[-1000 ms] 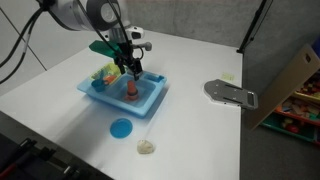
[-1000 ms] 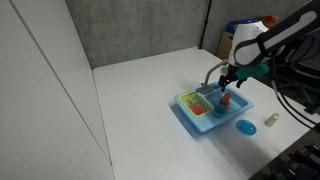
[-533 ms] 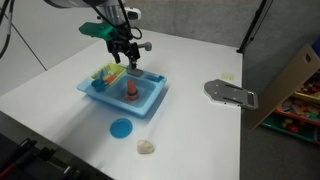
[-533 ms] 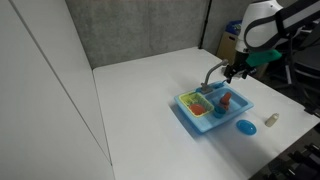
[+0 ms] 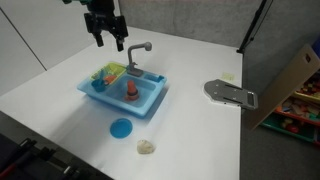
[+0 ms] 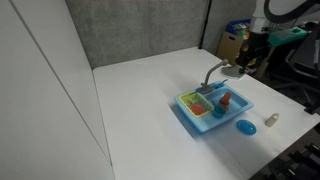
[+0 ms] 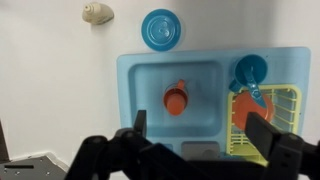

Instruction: Stack the orange cup on the blue cup in the sink

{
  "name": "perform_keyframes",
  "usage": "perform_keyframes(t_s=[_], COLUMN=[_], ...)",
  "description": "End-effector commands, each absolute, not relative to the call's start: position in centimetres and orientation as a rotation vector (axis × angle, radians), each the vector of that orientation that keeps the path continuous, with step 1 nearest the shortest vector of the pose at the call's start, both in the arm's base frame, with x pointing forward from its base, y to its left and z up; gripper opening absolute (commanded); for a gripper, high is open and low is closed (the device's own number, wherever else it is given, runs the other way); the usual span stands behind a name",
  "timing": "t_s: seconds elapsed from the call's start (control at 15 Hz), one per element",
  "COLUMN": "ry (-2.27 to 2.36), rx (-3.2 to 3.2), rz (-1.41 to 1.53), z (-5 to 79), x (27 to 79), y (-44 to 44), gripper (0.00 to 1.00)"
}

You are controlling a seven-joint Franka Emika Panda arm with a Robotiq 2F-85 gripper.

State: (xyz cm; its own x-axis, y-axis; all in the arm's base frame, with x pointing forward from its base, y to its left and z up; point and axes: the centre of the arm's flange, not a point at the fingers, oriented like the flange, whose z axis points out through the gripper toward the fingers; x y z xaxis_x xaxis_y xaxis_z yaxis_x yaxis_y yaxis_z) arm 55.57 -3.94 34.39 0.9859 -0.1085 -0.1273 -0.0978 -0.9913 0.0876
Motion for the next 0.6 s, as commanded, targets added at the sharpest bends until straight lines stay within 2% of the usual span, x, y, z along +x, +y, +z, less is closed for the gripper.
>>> perform_keyframes(t_s=[0.0, 0.53], ry=[-0.062, 0.049], rx=[3.060, 3.049], rz=[-0.229, -0.244], z=[38.7, 47.1], x=[52.4, 47.3], y=[-2.9, -0.5], gripper=[1.00, 1.00])
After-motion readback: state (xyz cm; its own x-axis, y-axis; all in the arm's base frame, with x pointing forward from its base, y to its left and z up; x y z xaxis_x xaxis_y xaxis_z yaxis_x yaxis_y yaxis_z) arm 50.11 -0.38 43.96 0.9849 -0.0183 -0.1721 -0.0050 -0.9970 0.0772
